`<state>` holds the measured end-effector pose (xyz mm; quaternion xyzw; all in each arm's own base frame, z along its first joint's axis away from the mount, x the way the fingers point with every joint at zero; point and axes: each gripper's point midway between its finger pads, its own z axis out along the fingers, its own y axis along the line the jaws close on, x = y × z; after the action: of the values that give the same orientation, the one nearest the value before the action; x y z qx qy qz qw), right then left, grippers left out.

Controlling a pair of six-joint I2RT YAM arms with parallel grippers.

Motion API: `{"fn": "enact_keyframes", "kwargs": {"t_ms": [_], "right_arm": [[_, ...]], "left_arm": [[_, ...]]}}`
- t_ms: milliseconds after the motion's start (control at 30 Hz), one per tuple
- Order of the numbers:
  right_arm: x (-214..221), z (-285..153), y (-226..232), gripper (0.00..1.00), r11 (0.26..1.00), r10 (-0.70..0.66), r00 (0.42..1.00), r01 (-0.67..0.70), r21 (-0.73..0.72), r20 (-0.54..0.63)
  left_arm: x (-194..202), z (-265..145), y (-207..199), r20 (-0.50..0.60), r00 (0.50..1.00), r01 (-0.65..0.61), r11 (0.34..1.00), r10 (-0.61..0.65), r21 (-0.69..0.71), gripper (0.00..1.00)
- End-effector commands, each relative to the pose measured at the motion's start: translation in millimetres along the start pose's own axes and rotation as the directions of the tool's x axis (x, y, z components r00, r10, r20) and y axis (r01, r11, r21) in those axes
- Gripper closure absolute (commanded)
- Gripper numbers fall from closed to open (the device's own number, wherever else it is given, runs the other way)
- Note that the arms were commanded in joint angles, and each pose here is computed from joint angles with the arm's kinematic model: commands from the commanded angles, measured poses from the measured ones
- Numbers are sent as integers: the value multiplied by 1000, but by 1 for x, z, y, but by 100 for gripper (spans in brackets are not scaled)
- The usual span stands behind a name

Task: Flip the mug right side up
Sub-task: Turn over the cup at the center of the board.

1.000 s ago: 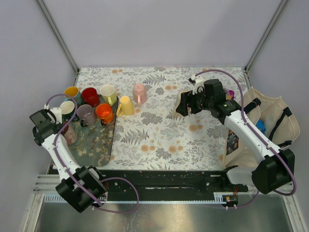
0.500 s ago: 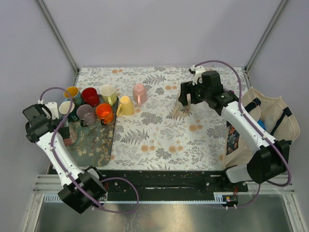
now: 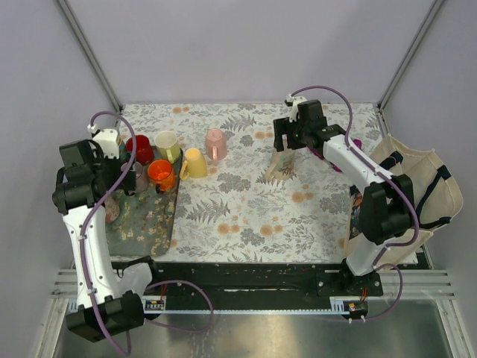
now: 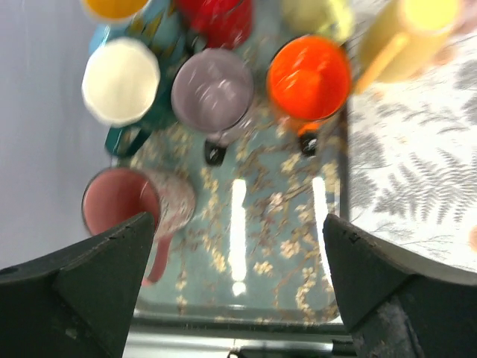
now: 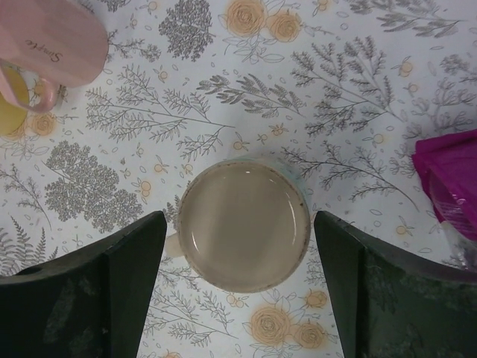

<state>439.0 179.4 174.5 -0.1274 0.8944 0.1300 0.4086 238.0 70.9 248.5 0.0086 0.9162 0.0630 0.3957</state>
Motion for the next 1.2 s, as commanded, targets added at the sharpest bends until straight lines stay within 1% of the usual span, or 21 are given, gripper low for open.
{"fn": "enact_keyframes", "kwargs": {"t_ms": [0,67,100,167,200,233,267,300,367,433,467,533,600,700,733,833,867,900,1000,1100,1167], "right_arm": [[-21,4,17,11,995,65,997,-61,-83,41],[-16,1,27,12,986,114,993,-109,-129,28],[-13,-1,31,12,981,126,992,-121,-152,23],[-4,-6,38,13,974,152,988,-149,-170,7],[6,-7,43,13,972,148,989,-149,-182,-16],[12,-11,48,13,969,147,989,-149,-197,-26],[18,-14,53,13,966,146,989,-151,-210,-40],[23,-18,59,13,962,153,987,-161,-220,-51],[33,-25,71,12,952,160,984,-174,-251,-74],[39,-33,81,12,941,157,984,-174,-290,-80],[39,-37,85,11,934,154,985,-171,-314,-76],[35,-43,87,10,931,142,988,-152,-333,-54],[21,-54,84,10,935,98,995,-91,-343,3],[5,-73,71,10,950,-33,995,59,-308,90],[2,-81,66,9,949,-101,988,131,-286,117],[4,-103,55,7,938,-224,962,257,-234,158],[9,-108,52,7,936,-238,959,268,-228,151],[14,-115,50,7,933,-251,956,280,-225,150],[35,-133,53,7,912,-288,947,316,-262,139],[52,-145,53,7,903,-305,942,334,-272,142],[59,-155,52,7,894,-326,933,356,-272,152]], "left_arm": [[-76,-29,-40,345,936,-138,972,65,192,1],[-92,-27,-58,375,927,-114,949,-5,295,1],[-98,-22,-67,348,936,-82,936,-46,343,1],[-104,-9,-91,254,961,-14,893,-113,451,1],[-105,-4,-108,195,968,30,850,-155,526,1],[-106,0,-124,165,973,33,806,-161,591,1],[-106,4,-139,116,973,79,761,-199,643,1],[-105,10,-154,91,977,84,736,-195,672,1],[-104,14,-182,109,984,22,708,-139,706,1],[-97,20,-206,141,989,-76,696,-37,714,1],[-92,18,-223,172,985,-149,676,34,721,1],[-79,21,-241,236,958,-284,650,163,705,1],[-68,25,-255,308,913,-409,607,269,682,1],[-59,33,-274,441,833,-552,524,332,649,3],[-55,35,-282,493,791,-612,473,363,633,5],[-41,43,-301,614,653,-754,297,443,586,12],[-36,49,-308,637,625,-773,241,451,587,16],[-35,52,-315,653,607,-785,210,453,583,18],[-31,61,-336,665,616,-766,122,423,632,21],[-28,72,-358,662,619,-751,71,422,657,28],[-24,82,-372,659,612,-747,46,438,664,30]]}}
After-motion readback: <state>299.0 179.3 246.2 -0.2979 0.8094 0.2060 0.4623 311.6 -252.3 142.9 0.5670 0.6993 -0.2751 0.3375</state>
